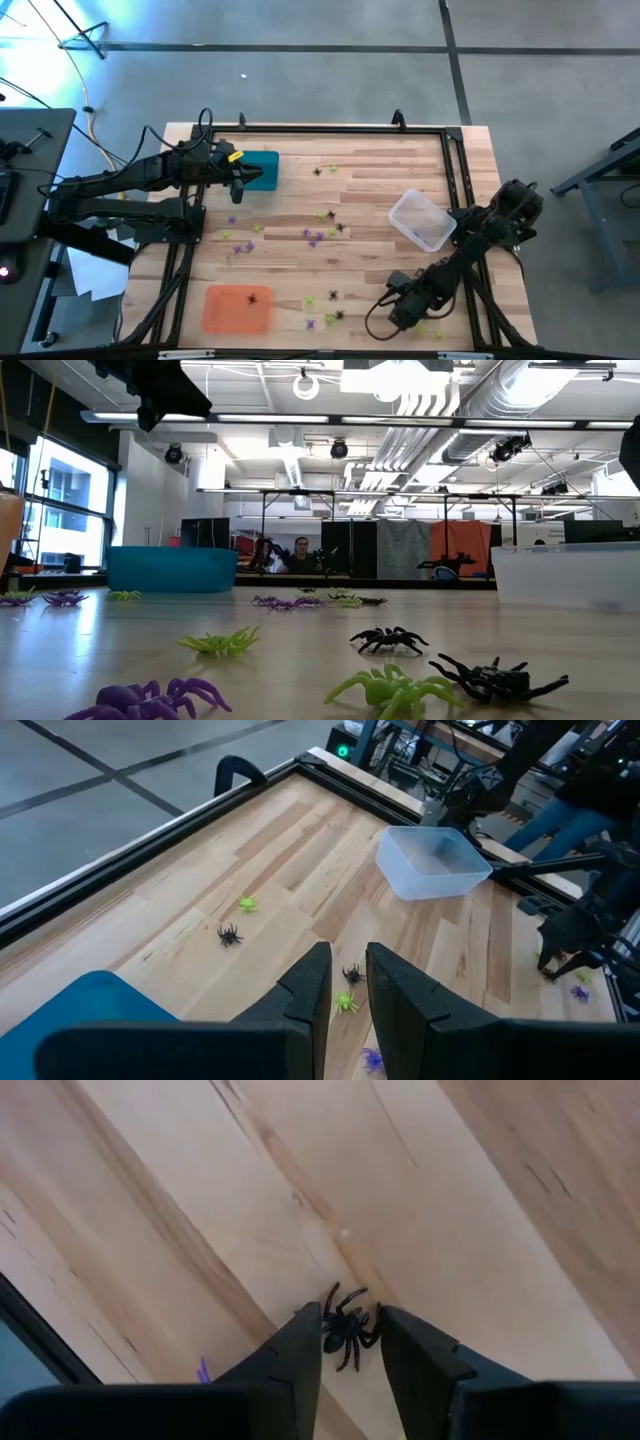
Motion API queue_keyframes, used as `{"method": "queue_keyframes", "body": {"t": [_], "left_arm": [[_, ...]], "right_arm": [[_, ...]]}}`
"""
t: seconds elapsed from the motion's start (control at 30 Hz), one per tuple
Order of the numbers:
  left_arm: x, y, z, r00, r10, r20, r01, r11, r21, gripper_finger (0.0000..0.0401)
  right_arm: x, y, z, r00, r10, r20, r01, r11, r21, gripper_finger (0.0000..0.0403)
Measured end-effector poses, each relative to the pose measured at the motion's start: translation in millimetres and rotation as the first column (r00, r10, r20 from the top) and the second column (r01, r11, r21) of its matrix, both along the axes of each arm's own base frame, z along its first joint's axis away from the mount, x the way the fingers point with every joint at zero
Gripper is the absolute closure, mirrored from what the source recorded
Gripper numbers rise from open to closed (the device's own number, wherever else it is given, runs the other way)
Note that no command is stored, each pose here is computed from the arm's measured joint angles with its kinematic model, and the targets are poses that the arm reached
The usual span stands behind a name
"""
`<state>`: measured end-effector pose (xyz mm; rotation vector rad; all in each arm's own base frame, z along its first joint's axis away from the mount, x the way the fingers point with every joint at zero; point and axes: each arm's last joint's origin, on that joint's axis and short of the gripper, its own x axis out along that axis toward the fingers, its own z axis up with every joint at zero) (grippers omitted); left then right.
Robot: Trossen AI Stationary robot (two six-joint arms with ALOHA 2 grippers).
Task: Sort Halloween decoration
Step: Put the black spider toy into the orange bin
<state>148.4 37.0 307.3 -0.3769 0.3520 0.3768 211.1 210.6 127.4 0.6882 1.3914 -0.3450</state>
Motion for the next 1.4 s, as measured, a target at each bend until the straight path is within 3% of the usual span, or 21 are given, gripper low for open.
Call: {"method": "queue_keyframes", "body": {"t": [0.23,0.63,0.87,1.03,1.17,1.3,1.4], "left_arm": [[0.0,0.0,0.0,1.000,0.000,0.000,0.000,1.000,0.000,0.0348],[0.0,0.0,0.0,1.000,0.000,0.000,0.000,1.000,-0.001,0.0348],[0.0,0.0,0.0,1.000,0.000,0.001,0.000,1.000,0.000,0.0348],[0.0,0.2,0.0,1.000,0.002,-0.002,-0.002,1.000,0.008,0.0348],[0.1,0.2,0.5,1.000,0.002,0.002,-0.002,1.000,0.011,0.0348],[1.1,0.4,2.9,1.000,0.001,0.027,-0.001,1.000,0.020,0.0348],[1.5,0.5,3.7,1.000,-0.010,0.028,0.009,0.999,0.048,0.0348]], "right_arm": [[0.7,-1.5,-1.0,1.000,-0.003,-0.011,0.003,1.000,0.001,0.0395],[-3.2,-7.4,16.6,0.999,-0.015,0.035,0.015,1.000,-0.004,0.0403],[-1.6,-19.6,43.3,0.987,-0.063,0.149,0.063,0.998,-0.001,0.0403],[17.5,-34.7,55.7,0.960,-0.057,0.274,0.055,0.998,0.014,0.0403],[50.5,-51.5,65.0,0.888,-0.017,0.459,0.001,0.999,0.037,0.0403],[84.1,-70.2,78.3,0.737,0.021,0.675,-0.045,0.999,0.017,0.0403],[106.4,-82.5,83.2,0.642,0.062,0.764,-0.045,0.998,-0.043,0.0403]]}}
